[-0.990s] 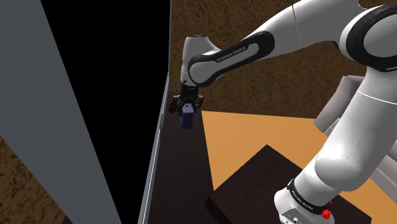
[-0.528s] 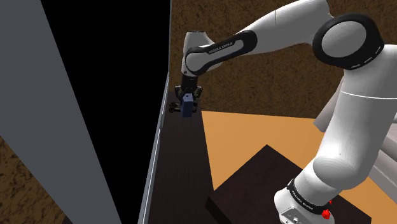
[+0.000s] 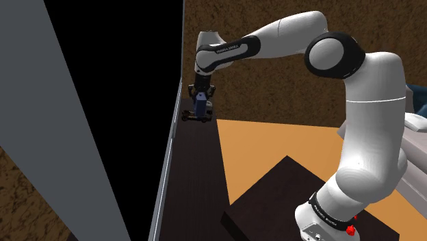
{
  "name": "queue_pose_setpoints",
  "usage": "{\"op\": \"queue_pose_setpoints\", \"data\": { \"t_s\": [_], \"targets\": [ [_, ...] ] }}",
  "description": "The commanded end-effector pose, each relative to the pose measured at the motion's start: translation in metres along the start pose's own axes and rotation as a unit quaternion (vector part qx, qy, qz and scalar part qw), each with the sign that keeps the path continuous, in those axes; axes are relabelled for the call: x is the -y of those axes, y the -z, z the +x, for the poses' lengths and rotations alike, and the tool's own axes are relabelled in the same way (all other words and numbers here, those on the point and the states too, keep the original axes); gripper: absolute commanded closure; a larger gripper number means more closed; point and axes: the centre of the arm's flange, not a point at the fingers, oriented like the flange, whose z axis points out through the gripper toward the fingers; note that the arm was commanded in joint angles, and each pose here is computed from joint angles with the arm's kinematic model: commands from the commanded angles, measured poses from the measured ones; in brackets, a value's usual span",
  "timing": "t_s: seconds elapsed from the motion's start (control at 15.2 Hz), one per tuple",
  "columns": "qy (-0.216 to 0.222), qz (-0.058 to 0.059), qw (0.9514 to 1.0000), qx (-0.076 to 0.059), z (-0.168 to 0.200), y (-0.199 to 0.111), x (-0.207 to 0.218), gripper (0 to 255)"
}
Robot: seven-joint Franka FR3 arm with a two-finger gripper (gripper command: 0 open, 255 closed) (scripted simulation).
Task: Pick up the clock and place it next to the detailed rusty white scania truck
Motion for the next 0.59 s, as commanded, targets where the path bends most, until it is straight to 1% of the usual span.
{"op": "queue_pose_setpoints", "data": {
  "t_s": [0.0, 0.53],
  "targets": [
    [0.0, 0.0, 1.0, 0.0, 0.003, -0.01, -0.002, 255],
    [0.0, 0.0, 1.0, 0.0, 0.003, -0.052, -0.002, 255]
  ]
}}
